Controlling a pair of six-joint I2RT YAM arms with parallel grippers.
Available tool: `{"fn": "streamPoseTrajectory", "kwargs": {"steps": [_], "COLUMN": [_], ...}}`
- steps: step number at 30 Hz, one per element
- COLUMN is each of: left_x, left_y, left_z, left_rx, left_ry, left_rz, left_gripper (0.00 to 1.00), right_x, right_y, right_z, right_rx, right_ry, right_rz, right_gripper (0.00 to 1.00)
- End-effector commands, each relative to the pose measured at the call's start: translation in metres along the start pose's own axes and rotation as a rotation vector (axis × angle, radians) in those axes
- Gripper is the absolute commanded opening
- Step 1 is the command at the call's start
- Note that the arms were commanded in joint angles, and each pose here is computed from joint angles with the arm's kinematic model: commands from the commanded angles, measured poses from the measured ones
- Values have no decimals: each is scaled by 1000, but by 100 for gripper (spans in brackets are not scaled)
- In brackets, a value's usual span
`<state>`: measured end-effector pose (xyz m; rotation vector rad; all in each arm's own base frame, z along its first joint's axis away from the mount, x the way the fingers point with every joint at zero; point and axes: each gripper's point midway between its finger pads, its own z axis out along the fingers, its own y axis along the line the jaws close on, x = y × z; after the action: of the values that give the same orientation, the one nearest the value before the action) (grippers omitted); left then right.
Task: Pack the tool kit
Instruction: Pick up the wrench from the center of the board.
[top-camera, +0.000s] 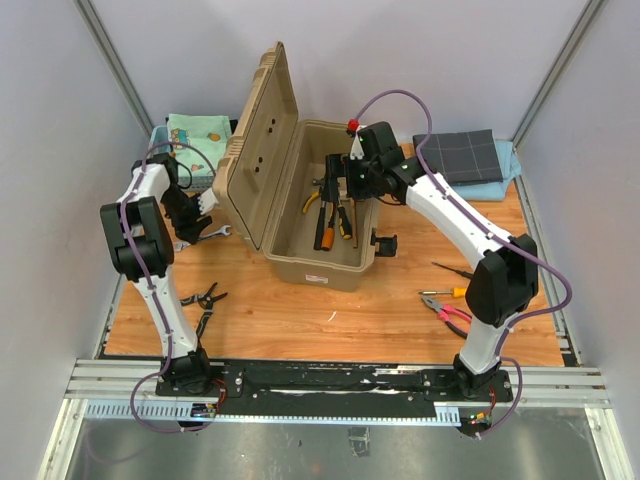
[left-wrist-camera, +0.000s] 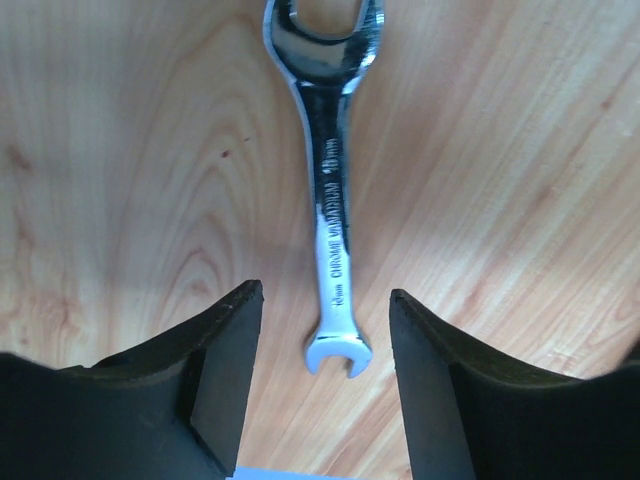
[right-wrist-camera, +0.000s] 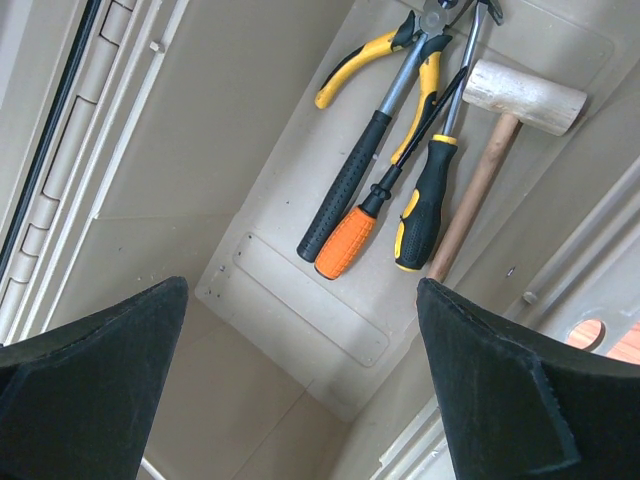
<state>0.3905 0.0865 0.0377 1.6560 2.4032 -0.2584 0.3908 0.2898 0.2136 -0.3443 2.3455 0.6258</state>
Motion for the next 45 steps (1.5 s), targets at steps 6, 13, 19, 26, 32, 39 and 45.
{"fn": "streamPoseTrajectory", "kwargs": {"steps": [6, 13, 19, 26, 32, 39, 45], "left_x": [-11, -7, -5, 2, 9, 10, 9], "left_y": [-29, -33, -27, -33, -46, -56, -59], "left_z": [12, 25, 35, 48, 56, 61, 68], "left_rx": [135, 170, 166, 170, 171, 185, 173], "left_ry": [-47, -41, -19, 43, 92, 104, 95], "left_rz": [53, 26, -4, -11, -15, -62, -116], "left_gripper": [52, 46, 38, 30, 28, 33, 29], "right_x": [-11, -9, -6, -2, -2, 0, 2], "right_y": [-6, -7, -10, -16, -19, -19, -18], "right_z": [-10, -5, -2, -1, -2, -1, -2], "right_rx": [5, 6, 5, 13, 12, 1, -2], "right_ry": [-41, -28, -16, -6, -13, -12, -10], "right_rz": [8, 9, 15, 28, 36, 46, 47], "right_gripper": [99, 98, 99, 99, 99, 99, 99]}}
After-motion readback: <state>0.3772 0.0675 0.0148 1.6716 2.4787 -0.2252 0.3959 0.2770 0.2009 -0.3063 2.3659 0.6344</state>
